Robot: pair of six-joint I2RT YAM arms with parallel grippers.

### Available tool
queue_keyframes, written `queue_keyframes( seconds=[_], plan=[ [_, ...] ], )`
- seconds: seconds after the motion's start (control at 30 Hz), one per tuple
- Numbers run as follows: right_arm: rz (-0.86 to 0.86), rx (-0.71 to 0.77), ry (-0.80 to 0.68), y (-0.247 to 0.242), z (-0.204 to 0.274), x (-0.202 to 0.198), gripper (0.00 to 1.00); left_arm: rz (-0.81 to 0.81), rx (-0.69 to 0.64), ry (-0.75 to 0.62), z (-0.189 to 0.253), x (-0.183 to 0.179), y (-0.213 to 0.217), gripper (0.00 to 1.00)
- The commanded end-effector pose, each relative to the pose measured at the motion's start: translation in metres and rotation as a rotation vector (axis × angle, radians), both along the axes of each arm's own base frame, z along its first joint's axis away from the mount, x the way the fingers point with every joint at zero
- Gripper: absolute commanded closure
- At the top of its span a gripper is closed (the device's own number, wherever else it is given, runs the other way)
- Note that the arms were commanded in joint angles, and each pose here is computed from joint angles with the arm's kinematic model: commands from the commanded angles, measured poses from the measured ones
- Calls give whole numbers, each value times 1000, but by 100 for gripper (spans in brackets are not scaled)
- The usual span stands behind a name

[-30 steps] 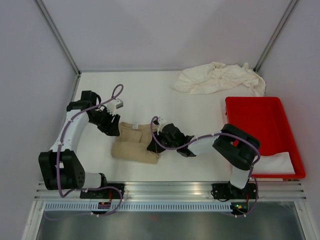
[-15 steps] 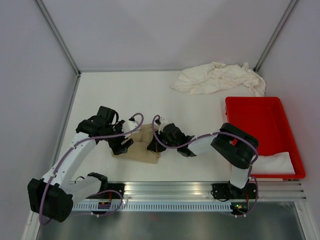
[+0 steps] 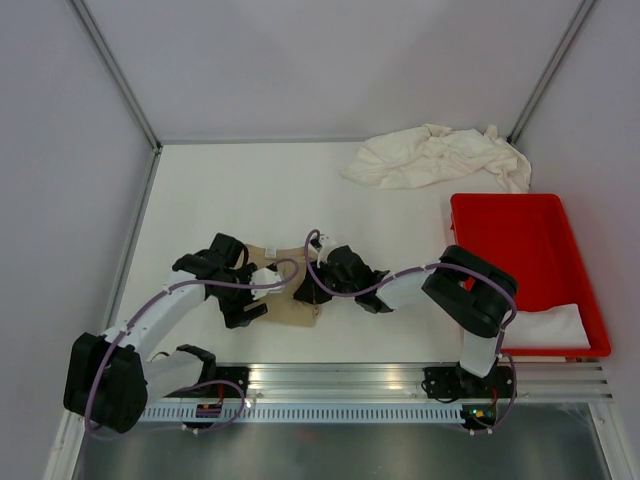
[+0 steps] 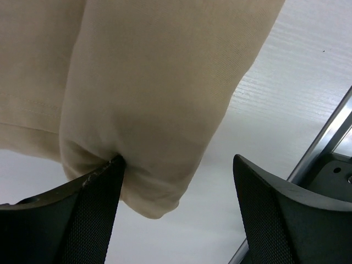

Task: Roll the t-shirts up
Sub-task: Roll the tshirt

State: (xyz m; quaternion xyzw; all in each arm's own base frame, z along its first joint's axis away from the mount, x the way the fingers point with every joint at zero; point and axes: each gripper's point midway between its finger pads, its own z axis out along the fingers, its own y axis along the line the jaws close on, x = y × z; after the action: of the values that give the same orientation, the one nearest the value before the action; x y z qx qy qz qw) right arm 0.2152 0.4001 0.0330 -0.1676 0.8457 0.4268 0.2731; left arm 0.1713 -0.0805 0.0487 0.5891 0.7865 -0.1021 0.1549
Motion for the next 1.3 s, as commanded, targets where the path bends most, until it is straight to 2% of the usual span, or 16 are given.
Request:
queue_keyframes(
  seconds=[0.0, 0.1, 0.17, 0.27, 0.4, 0.47, 0.53, 0.57, 0.6, 0.7, 0.8, 0.83, 0.97, 1.17, 1.23, 1.27],
  plan=[
    [57, -5, -64, -5, 9, -4, 81, -48, 23, -10, -19, 0, 3, 17],
    [105, 15, -142, -7, 28, -7, 71, -31, 11, 24, -24, -4, 1, 18],
    [142, 31, -253, -13, 53, -7, 61, -13, -20, 38, -22, -4, -4, 18],
    [169, 0, -400, -26, 73, -5, 52, 12, -65, 60, -18, -3, -10, 18],
    [252, -109, -585, -35, 71, -20, 48, 48, -114, 127, -19, -11, -17, 18],
    [285, -189, -744, -41, 73, -23, 47, 59, -123, 146, -22, -14, -18, 18],
    [299, -209, -888, -39, 84, -37, 45, 61, -126, 138, -20, -14, -17, 18],
    [322, -224, -929, -44, 77, -44, 41, 64, -128, 134, -19, -13, -17, 18],
    [359, -210, -1033, -37, 87, -53, 40, 65, -130, 124, -18, -11, -16, 18],
    [413, -306, -1129, -35, 75, -57, 36, 73, -140, 112, -13, -7, -15, 18],
    [482, -382, -1165, -28, 60, -60, 32, 70, -135, 115, -13, -7, -14, 18],
    [510, -393, -1197, -21, 61, -61, 3, 68, -133, 117, -14, -7, -14, 18],
    [591, -484, -1218, -7, 32, -68, 2, 69, -136, 112, -12, -2, -13, 18],
    [574, -600, -1214, -6, 11, -53, 3, 63, -140, 107, -8, 2, -12, 17],
    [567, -604, -1188, -2, 7, -51, 9, 62, -134, 99, -7, 3, -9, 17],
    [554, -619, -1120, -5, -5, -49, 14, 62, -134, 99, -7, 4, -9, 17]
  ],
)
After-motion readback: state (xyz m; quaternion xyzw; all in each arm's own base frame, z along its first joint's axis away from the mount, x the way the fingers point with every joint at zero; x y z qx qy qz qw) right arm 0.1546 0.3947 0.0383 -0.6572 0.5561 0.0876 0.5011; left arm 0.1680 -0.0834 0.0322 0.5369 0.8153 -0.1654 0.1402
